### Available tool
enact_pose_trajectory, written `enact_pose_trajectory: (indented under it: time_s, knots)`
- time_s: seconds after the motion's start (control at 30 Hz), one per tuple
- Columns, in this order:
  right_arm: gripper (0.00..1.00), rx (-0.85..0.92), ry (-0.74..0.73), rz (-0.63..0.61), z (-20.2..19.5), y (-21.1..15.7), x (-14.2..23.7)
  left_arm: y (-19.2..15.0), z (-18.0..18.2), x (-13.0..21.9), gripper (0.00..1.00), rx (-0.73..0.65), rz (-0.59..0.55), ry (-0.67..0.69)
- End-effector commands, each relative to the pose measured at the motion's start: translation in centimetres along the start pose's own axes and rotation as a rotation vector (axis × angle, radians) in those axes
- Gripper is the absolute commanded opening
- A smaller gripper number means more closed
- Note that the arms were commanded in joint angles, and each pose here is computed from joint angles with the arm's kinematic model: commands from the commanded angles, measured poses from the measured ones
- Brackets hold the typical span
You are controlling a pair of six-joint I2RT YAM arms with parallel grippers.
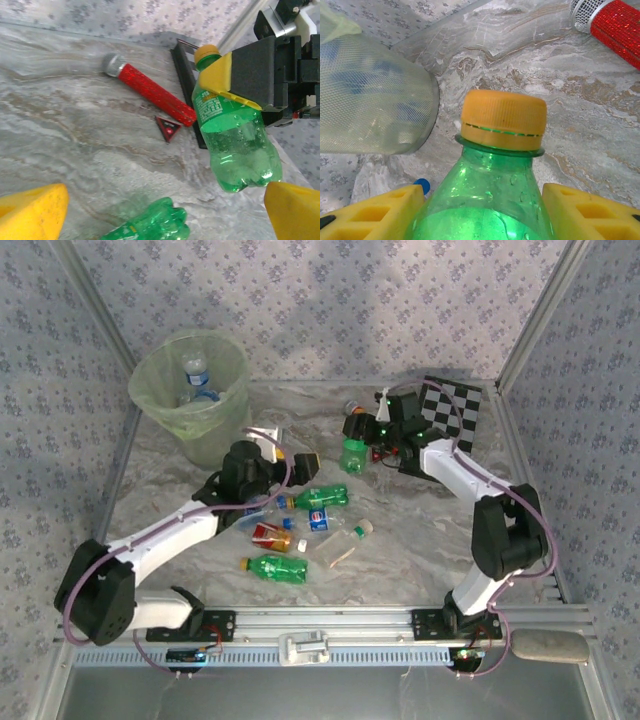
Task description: Put the plastic bottles in the bin
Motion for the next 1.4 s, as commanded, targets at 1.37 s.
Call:
enact_pose_trajectory:
  time_s: [1.37]
  knots:
    - [0.43,0.037,0.097,-0.105,2.0,-0.5,3.5,-3.0,-5.2,-10.3,0.84,0.000,0.444,-0.332]
Point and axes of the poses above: each hand's point on the last joint's axis, 136 mm out from that joint toward the fingers, its own x axis back along the fingers, its own z axis along the line the jaws close on, y = z × x, the point moved 8 cm from there along x, back along the fingers, and after that the axes turned 14 degrees about x, right-handed, at the moved point
